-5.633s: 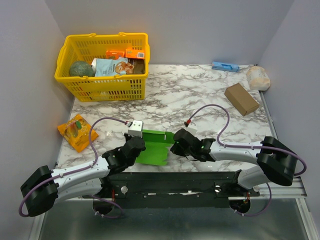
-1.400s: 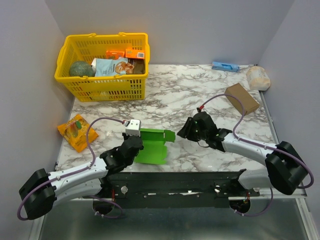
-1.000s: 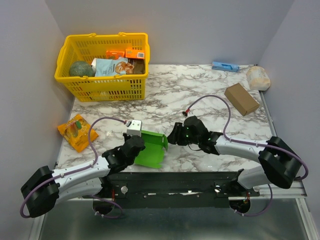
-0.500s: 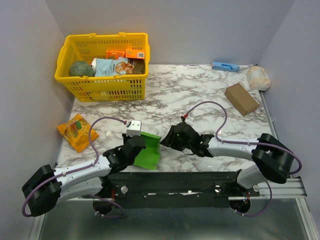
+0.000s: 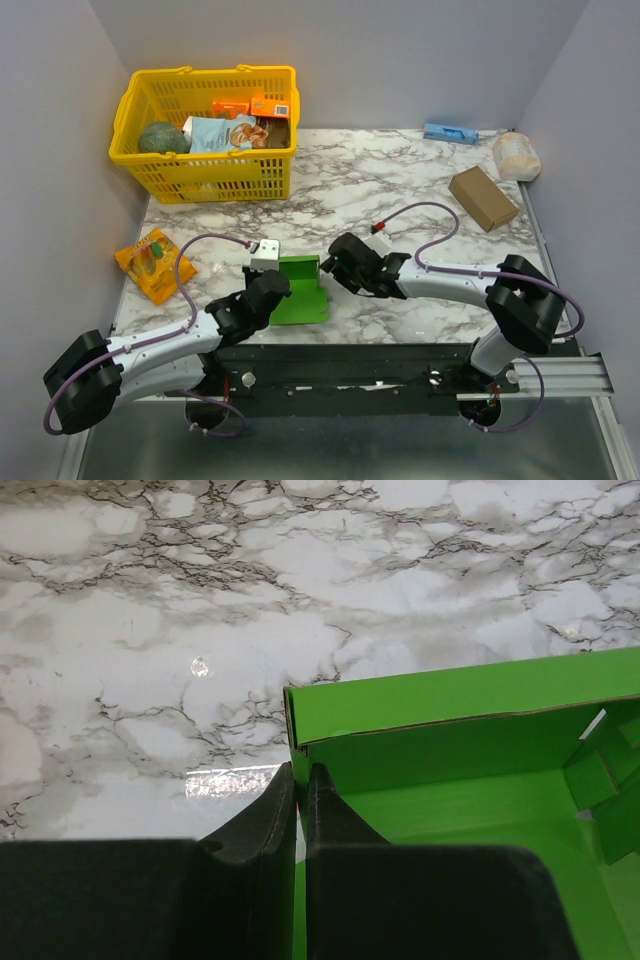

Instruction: Fold the paper box

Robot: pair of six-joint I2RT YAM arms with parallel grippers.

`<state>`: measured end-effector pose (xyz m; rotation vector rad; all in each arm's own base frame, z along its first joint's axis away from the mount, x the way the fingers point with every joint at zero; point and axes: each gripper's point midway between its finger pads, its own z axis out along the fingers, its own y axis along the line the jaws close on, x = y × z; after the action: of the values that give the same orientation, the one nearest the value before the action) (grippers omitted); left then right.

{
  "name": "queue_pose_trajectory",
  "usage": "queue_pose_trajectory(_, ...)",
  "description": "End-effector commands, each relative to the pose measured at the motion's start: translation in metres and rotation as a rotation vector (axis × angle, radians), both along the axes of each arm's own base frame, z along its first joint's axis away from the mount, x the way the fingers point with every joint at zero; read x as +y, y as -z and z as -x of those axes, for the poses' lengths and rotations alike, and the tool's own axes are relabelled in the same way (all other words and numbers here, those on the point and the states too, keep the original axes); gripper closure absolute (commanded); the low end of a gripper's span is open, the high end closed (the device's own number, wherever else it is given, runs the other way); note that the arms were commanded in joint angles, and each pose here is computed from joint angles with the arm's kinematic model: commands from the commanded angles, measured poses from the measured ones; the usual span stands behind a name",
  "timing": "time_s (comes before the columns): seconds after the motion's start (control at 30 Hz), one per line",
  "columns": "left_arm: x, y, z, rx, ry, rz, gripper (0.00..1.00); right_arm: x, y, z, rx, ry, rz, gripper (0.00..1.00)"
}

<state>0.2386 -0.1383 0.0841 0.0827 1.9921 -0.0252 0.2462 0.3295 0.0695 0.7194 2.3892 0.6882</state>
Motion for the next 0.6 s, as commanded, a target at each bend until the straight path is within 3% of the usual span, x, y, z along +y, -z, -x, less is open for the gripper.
queue_pose_trajectory(0.0, -0.020, -0.016, -0.003, -0.023, 0.042, 0.088, 1.00, 0.024, -0.022, -0.010, -0.022, 0.093, -0.095, 0.34)
queue_pose_trajectory(0.57, -0.022, -0.017, -0.001, -0.027, 0.059, 0.102, 1.00, 0.050, -0.020, -0.011, -0.010, 0.124, -0.126, 0.33)
